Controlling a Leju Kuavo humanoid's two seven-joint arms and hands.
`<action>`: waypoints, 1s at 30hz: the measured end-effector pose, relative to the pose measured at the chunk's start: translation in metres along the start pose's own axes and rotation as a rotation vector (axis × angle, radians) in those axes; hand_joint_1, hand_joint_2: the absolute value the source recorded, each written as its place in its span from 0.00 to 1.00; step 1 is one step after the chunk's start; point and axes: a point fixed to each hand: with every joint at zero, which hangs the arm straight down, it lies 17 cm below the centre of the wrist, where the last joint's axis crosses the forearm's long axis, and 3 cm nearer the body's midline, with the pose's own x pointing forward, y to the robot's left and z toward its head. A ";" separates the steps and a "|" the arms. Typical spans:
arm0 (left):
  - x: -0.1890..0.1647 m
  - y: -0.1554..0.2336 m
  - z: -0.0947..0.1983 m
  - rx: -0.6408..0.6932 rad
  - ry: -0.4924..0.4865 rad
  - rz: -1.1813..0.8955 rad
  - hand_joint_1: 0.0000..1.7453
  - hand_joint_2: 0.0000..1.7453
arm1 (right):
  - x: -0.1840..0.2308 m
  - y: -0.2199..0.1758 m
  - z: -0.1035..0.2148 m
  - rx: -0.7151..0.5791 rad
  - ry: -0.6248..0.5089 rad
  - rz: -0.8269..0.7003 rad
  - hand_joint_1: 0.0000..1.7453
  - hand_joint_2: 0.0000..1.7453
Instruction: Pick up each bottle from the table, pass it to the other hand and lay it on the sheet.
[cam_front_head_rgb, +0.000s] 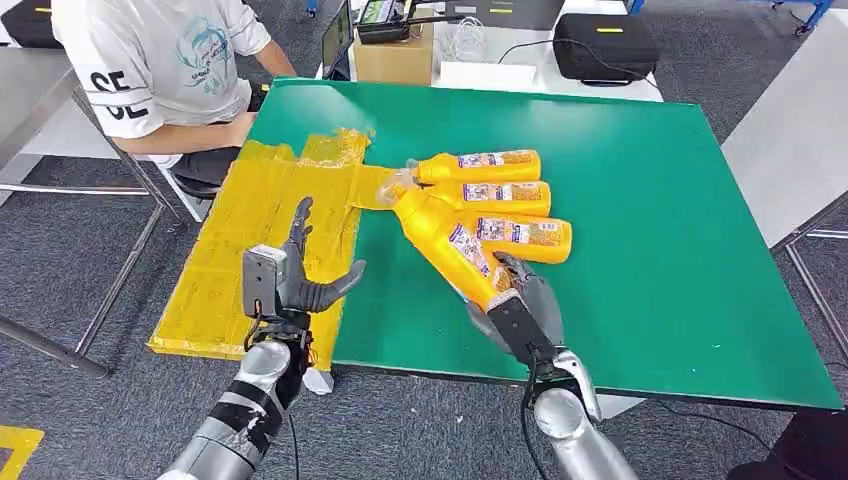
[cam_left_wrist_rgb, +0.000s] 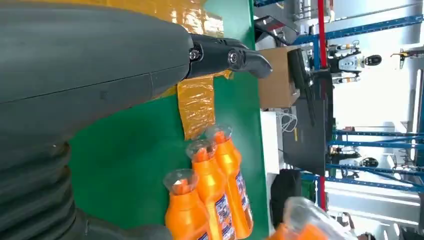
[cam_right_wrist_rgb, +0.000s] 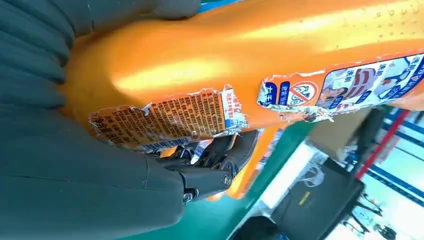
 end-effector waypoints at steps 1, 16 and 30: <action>0.000 0.000 0.000 -0.001 0.000 0.000 0.00 1.00 | 0.006 -0.003 0.000 -0.019 -0.020 -0.014 1.00 1.00; 0.021 -0.086 0.007 -0.328 0.102 0.345 0.00 1.00 | 0.040 -0.006 -0.028 -0.057 -0.184 0.025 1.00 1.00; 0.028 -0.106 0.012 -0.406 0.153 0.471 0.00 1.00 | 0.040 0.029 -0.034 0.075 -0.226 0.144 1.00 1.00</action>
